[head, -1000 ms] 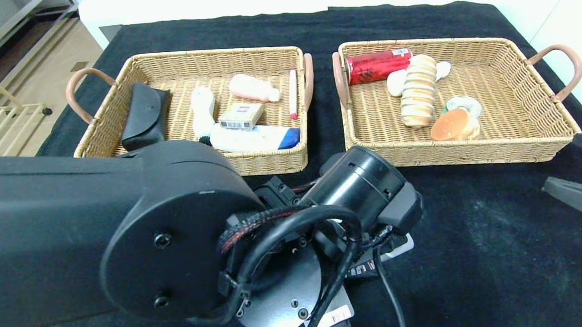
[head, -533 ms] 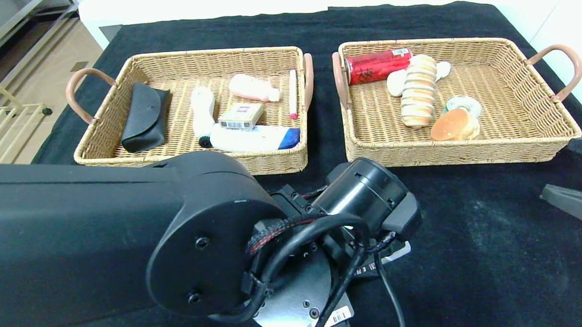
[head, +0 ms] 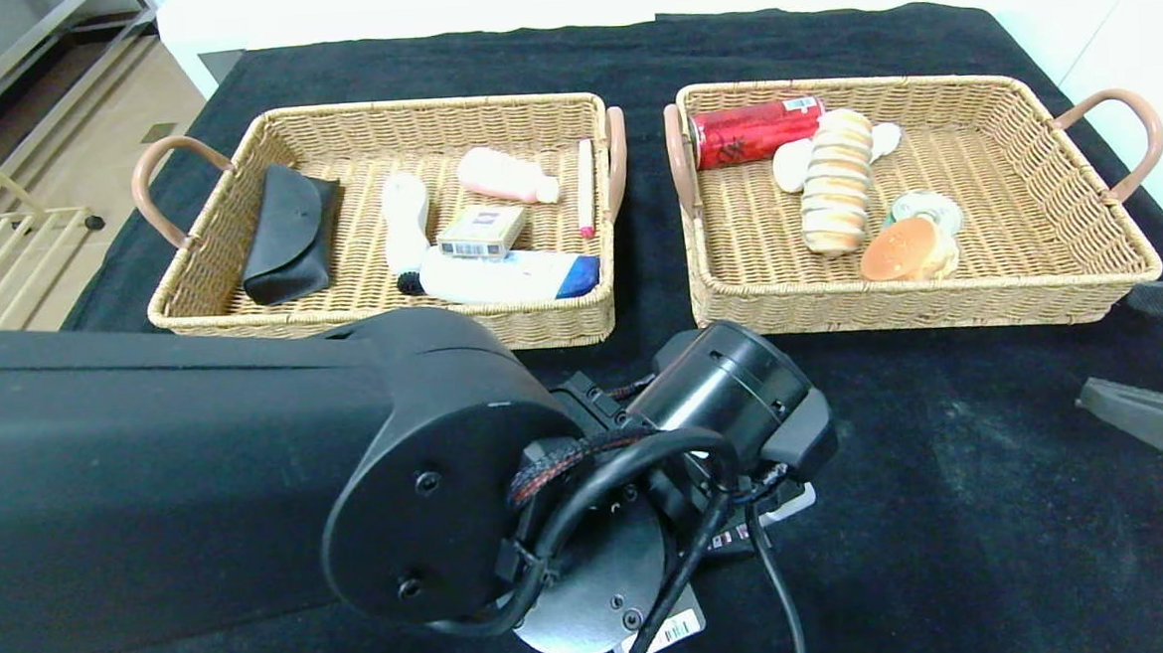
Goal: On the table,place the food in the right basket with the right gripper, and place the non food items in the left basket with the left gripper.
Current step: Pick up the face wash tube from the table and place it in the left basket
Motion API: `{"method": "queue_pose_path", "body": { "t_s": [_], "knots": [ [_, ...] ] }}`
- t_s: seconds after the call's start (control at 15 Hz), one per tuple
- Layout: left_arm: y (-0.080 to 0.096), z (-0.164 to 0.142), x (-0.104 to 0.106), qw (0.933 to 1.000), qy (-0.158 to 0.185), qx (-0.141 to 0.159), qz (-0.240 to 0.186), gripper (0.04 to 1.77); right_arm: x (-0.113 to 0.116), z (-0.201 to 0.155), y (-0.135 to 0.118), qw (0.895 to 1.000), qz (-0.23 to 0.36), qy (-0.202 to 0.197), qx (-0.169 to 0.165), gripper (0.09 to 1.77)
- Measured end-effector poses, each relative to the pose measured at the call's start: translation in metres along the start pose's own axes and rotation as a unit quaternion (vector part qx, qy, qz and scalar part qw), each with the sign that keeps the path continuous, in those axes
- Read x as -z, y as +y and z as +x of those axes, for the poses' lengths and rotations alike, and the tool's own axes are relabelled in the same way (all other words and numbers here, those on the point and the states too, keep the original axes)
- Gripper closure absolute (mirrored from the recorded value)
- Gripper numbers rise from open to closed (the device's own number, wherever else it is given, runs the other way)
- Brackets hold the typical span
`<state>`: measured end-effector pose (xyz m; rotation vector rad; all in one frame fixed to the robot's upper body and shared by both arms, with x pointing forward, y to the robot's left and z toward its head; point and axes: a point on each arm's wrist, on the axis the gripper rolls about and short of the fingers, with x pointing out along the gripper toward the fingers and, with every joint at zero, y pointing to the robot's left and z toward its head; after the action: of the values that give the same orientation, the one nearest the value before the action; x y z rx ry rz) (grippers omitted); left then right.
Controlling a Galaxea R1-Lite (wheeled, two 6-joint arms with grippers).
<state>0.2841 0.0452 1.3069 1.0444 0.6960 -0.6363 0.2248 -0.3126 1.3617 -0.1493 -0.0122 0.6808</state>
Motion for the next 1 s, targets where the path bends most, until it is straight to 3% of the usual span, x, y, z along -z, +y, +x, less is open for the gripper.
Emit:
{"method": "queue_pose_path", "body": {
  "t_s": [0.13, 0.27, 1.0],
  "knots": [
    [0.0003, -0.0001, 0.0000, 1.0000, 0.000, 0.000, -0.001, 0.83, 0.0003, 0.0003, -0.0001, 1.000, 0.000, 0.001, 0.000, 0.15],
    [0.0004, -0.0007, 0.0002, 1.0000, -0.001, 0.001, -0.002, 0.95, 0.0002, 0.0003, -0.0002, 1.000, 0.000, 0.001, 0.000, 0.15],
    [-0.0003, 0.0015, -0.0015, 1.0000, 0.000, 0.001, -0.002, 0.97, 0.0000, 0.0005, 0.0000, 1.000, 0.000, 0.000, -0.003, 0.15]
  ]
}}
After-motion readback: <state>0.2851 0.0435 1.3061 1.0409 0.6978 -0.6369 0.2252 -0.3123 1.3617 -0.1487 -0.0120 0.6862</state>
